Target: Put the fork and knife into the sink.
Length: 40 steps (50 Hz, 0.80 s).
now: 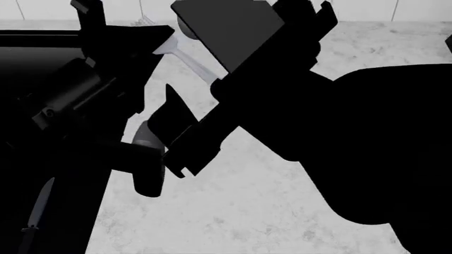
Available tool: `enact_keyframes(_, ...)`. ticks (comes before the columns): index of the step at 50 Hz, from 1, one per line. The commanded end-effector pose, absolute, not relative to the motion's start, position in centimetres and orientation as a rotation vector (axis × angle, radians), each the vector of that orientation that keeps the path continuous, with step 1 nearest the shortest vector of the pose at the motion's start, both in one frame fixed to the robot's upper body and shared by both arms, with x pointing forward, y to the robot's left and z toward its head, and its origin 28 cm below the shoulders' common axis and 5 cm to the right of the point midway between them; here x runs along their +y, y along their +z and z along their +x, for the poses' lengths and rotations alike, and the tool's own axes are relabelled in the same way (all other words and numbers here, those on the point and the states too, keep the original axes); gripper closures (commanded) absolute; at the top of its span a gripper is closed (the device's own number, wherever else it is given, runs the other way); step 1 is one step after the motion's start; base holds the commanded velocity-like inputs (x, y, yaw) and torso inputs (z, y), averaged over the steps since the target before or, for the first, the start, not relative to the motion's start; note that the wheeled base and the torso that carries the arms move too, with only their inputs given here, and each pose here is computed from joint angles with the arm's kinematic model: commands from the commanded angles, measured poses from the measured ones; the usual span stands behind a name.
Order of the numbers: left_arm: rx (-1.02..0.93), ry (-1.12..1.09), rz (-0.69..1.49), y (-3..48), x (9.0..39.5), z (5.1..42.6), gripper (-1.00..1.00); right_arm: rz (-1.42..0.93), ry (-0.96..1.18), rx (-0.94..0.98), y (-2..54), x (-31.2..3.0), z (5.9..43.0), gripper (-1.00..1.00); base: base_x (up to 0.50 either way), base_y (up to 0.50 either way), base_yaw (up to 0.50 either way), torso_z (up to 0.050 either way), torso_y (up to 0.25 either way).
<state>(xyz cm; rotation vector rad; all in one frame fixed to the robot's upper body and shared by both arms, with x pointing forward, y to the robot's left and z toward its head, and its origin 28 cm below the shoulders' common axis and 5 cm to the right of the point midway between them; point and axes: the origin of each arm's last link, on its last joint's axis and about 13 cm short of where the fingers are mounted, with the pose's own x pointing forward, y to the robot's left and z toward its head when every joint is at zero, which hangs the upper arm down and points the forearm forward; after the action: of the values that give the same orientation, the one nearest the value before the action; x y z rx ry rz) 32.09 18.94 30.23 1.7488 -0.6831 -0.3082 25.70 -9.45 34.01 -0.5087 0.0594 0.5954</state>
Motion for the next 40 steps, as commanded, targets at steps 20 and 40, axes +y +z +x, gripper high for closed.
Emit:
enact_keyframes(20,-0.576,-0.232,1.625,32.1,20.6,29.1,1.0,-0.437,0.352,-0.049,37.0,-13.9,21.8,-1.0,0.0,0.0,0.0,0.0,0.0)
enact_keyframes(40,-0.27,-0.252,1.586,31.1,23.7,24.3,1.0,-0.385,0.296,-0.072,36.6,-15.8,21.3,-1.0,0.0,0.0,0.0,0.0,0.0)
